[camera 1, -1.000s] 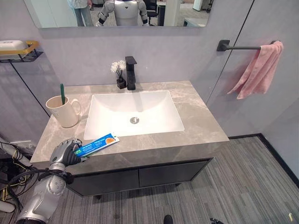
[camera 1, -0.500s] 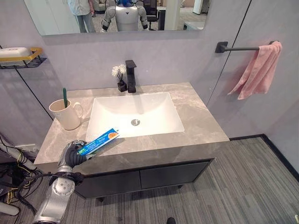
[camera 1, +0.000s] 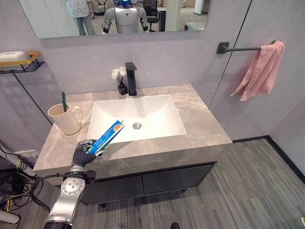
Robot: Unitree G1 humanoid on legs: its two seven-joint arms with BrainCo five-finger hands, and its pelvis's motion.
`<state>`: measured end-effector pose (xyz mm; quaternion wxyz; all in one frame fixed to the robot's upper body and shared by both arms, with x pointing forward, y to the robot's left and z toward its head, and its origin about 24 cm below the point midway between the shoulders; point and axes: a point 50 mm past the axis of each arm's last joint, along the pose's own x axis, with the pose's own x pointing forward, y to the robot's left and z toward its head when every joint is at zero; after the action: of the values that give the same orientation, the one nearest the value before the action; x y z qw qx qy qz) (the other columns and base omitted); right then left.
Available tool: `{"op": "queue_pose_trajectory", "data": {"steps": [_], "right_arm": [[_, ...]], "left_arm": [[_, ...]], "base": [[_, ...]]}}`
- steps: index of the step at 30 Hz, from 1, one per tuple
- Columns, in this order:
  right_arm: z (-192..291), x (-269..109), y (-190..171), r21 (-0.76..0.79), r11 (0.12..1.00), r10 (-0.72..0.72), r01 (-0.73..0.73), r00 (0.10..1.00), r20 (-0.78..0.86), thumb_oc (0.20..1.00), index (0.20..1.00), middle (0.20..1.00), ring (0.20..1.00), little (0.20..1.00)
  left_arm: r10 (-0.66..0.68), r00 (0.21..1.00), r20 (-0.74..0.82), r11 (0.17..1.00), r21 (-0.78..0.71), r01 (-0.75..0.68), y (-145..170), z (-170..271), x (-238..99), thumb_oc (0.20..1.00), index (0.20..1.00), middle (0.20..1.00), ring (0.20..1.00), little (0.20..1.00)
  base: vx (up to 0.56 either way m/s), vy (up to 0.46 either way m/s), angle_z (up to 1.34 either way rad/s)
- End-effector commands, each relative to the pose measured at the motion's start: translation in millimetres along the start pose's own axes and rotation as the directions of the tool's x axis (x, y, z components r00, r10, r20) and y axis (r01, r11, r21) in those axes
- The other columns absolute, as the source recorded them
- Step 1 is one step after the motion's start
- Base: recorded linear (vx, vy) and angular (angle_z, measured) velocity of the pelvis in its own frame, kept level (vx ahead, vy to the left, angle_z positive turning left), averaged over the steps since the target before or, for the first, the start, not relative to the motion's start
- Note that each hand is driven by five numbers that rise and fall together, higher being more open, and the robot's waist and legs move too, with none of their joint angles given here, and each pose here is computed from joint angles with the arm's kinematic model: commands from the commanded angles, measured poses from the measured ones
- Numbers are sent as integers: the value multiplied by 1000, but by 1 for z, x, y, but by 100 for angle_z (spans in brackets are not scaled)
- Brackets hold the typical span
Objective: Put brush and paste in cup on sink, flatten towel.
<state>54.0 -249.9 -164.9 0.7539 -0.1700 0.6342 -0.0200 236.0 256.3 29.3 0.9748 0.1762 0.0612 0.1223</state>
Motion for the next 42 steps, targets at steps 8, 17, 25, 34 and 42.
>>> {"op": "queue_pose_trajectory", "data": {"steps": [8, 17, 25, 34, 42], "right_arm": [[11, 2, -12, 95, 994, -61, 61, 998, -10, 1000, 1000, 1000, 1000, 1000], [-7, -3, -51, 463, 866, -192, 189, 981, -41, 1000, 1000, 1000, 1000, 1000], [57, -49, -180, 740, 575, -648, 348, 746, 154, 1000, 1000, 1000, 1000, 1000], [224, -238, -196, 706, 640, -762, -303, -135, 633, 1000, 1000, 1000, 1000, 1000], [320, -312, -94, -29, 671, -375, -741, -373, 849, 1000, 1000, 1000, 1000, 1000]], "left_arm": [[156, 875, 459, 984, 1, -176, 21, 102, 23, 200, 200, 200, 200, 200], [245, 680, 691, 904, 91, -418, 45, 161, 23, 200, 200, 200, 200, 200], [256, 478, 840, 809, 85, -582, 62, 213, 20, 200, 200, 200, 200, 200], [219, 277, 935, 757, 16, -653, 58, 268, 13, 200, 200, 200, 200, 200], [145, 223, 964, 852, -8, -523, 25, 304, 11, 200, 200, 200, 200, 200]], "base": [[0, 0, 0], [0, 2, -1], [7, 17, -8], [-2, 10, -8], [-20, -13, -1]]}}
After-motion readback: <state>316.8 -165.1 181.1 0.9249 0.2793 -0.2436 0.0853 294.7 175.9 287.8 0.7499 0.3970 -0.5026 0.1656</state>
